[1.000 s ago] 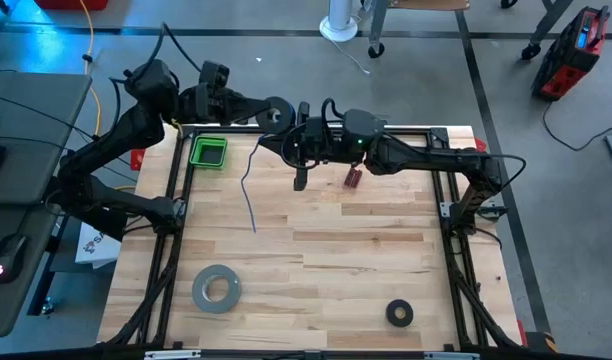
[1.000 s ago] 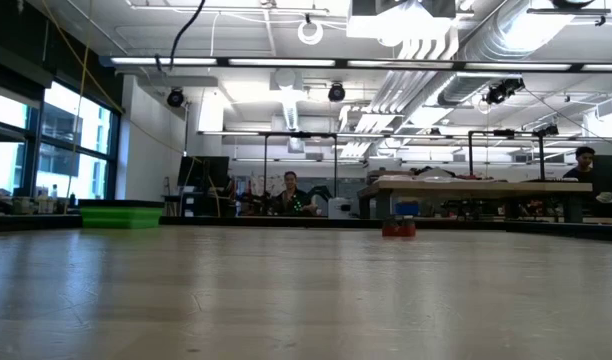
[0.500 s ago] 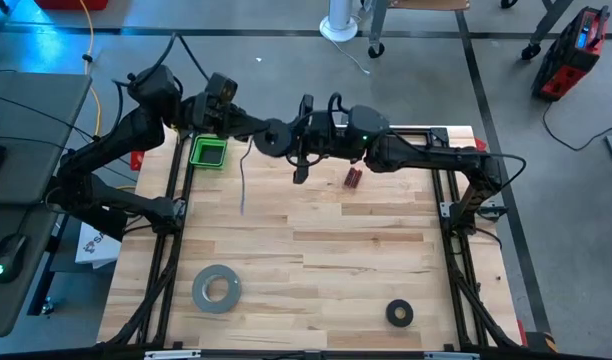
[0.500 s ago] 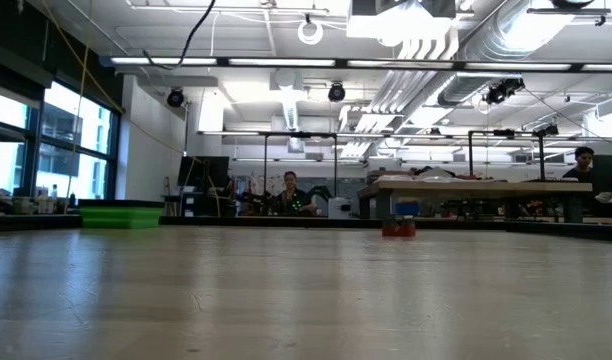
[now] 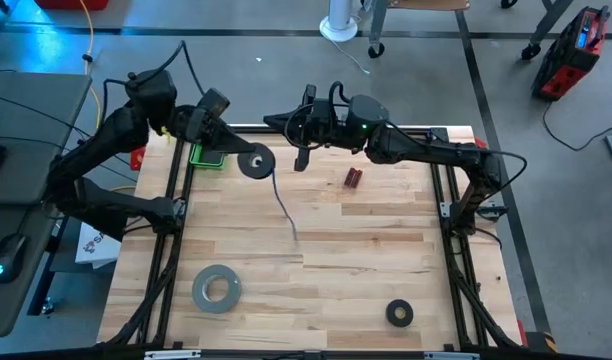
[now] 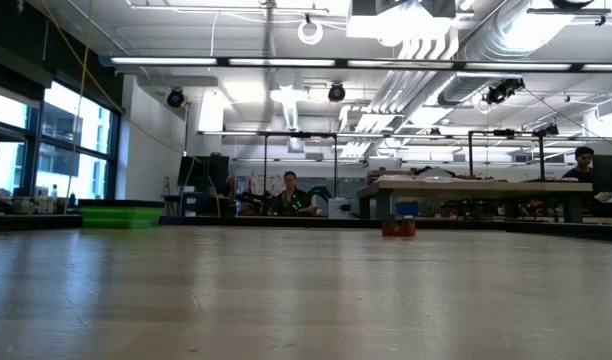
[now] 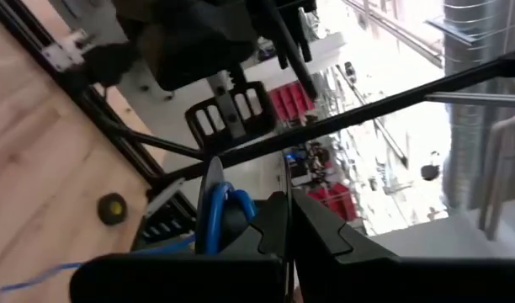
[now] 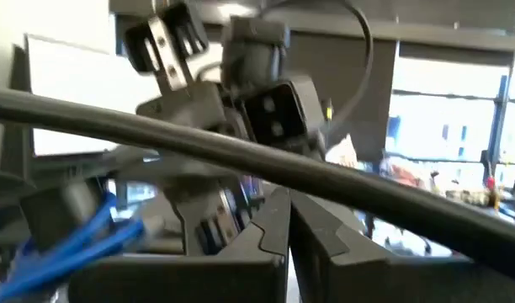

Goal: Coil cords
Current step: Coil the blue wire onto the spool

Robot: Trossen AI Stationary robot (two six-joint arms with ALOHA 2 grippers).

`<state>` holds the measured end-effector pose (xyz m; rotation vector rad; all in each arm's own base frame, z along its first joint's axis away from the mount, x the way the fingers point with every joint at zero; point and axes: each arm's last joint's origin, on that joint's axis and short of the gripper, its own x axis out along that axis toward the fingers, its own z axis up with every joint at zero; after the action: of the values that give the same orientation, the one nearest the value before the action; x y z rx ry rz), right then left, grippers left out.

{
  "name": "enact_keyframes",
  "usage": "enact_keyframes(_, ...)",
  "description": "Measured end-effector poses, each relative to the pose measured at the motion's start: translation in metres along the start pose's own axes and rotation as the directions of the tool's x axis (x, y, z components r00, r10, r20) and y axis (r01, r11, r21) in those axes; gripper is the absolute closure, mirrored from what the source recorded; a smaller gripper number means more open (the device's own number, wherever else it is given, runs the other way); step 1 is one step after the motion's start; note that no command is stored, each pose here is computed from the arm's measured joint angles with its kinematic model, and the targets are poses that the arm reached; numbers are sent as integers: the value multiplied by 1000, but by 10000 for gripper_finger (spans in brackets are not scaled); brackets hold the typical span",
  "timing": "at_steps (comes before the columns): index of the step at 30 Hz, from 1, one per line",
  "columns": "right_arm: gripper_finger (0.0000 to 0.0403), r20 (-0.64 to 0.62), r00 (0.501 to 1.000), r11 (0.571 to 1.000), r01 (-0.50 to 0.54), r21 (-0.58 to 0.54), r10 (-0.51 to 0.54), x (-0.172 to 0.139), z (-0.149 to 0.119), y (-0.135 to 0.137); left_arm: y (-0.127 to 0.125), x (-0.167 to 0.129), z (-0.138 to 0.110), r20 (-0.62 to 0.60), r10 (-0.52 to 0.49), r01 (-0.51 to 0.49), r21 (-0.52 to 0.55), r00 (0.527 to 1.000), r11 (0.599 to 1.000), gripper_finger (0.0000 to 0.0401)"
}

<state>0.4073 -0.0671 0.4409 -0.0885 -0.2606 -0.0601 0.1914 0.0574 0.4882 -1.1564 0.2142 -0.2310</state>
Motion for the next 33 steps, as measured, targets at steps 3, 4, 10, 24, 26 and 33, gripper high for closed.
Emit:
enact_keyframes(3, 402, -80, 997, 1000, 6, -30, -8, -3, -5, -5, -2, -6, -1, 21, 5, -6, 39, 1000, 999, 401)
enact_keyframes(4, 402, -109, 994, 999, 6, -46, -11, -4, -6, -7, -3, -8, -1, 32, 7, -8, 59, 999, 998, 401)
enact_keyframes(10, 402, -188, 981, 997, 37, -71, -50, -31, 20, -23, -4, -22, 2, 102, 22, -44, 216, 995, 975, 401)
enact_keyframes(24, 264, -533, 846, 997, 25, 70, 16, -56, -1, -21, 2, -37, 17, 192, 67, -150, 459, 979, 876, 401)
enact_keyframes(26, 243, -540, 842, 998, 14, 66, 24, -53, -6, -21, 0, -39, 19, 204, 62, -152, 465, 977, 872, 401)
enact_keyframes(33, 227, -571, 813, 993, -77, 90, 115, -36, -36, -20, -14, -45, 23, 244, 16, -138, 493, 970, 859, 401)
